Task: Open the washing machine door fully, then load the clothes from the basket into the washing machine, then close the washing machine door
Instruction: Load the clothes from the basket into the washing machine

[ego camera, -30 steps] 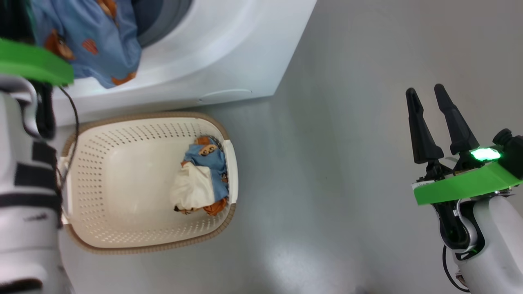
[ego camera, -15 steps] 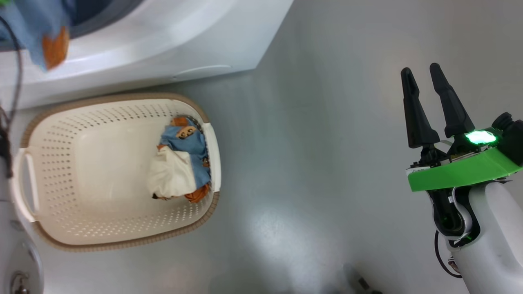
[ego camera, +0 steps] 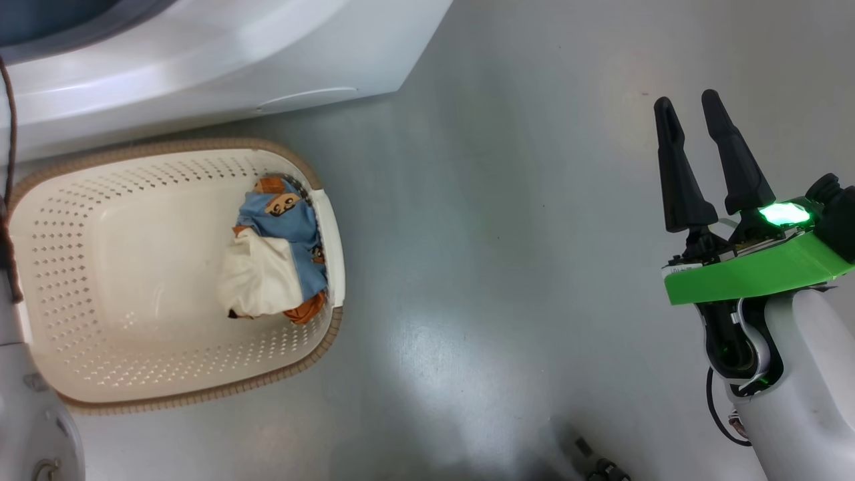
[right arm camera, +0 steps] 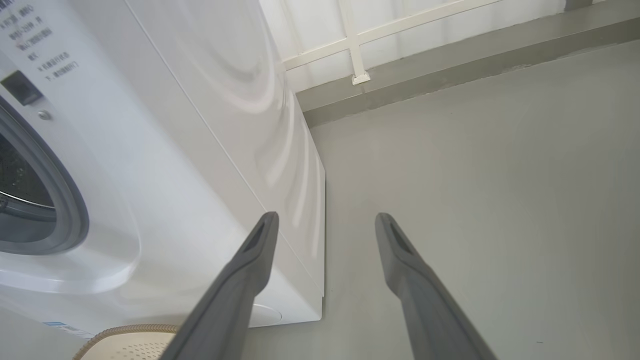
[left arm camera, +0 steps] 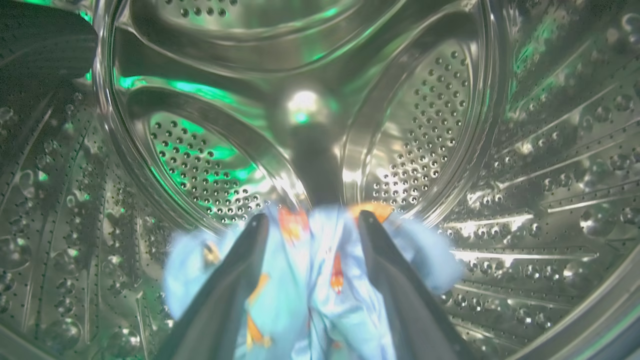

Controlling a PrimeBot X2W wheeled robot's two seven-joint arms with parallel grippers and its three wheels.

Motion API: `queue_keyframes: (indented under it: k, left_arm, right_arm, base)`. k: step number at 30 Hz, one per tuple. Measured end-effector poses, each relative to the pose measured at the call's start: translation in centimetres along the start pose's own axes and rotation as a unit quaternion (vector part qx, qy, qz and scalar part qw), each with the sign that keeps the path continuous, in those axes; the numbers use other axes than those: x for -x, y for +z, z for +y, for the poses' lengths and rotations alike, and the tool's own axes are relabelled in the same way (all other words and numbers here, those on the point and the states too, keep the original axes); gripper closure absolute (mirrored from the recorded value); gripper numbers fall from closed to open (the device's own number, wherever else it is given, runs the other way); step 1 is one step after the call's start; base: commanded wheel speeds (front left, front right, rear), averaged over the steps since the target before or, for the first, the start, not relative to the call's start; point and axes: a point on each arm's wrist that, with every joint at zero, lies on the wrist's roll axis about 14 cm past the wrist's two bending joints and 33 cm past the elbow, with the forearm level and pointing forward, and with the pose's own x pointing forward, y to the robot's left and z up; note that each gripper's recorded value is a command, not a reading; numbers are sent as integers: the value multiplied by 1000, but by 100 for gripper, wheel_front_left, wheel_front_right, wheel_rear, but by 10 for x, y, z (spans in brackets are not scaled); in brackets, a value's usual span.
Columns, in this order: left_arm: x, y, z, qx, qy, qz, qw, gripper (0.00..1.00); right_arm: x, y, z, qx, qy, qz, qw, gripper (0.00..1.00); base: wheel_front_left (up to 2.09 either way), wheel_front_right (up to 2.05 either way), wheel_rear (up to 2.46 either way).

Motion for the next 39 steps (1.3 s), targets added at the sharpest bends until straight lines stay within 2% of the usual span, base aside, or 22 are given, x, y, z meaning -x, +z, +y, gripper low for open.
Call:
queue_keyframes:
  k: [13, 22, 33, 39]
  left_arm:
    - [4, 5, 4, -3, 0, 6, 1000, 0]
    - [28, -5, 0, 5, -8, 27, 1000, 0]
    - [77, 5, -1, 22, -17, 30, 999, 0]
    - [113, 11, 3, 21, -17, 42, 999, 0]
  right_arm:
    - [-4, 10, 8, -1, 11, -13, 1000, 0]
    - [-4, 20, 14, 2, 22, -24, 999, 0]
    - [2, 47, 26, 11, 38, -49, 998, 0]
    - [17, 55, 31, 14, 42, -50, 998, 0]
  base:
    - [0, 0, 0]
    - [0, 0, 0]
    - [0, 0, 0]
    - [0, 0, 0]
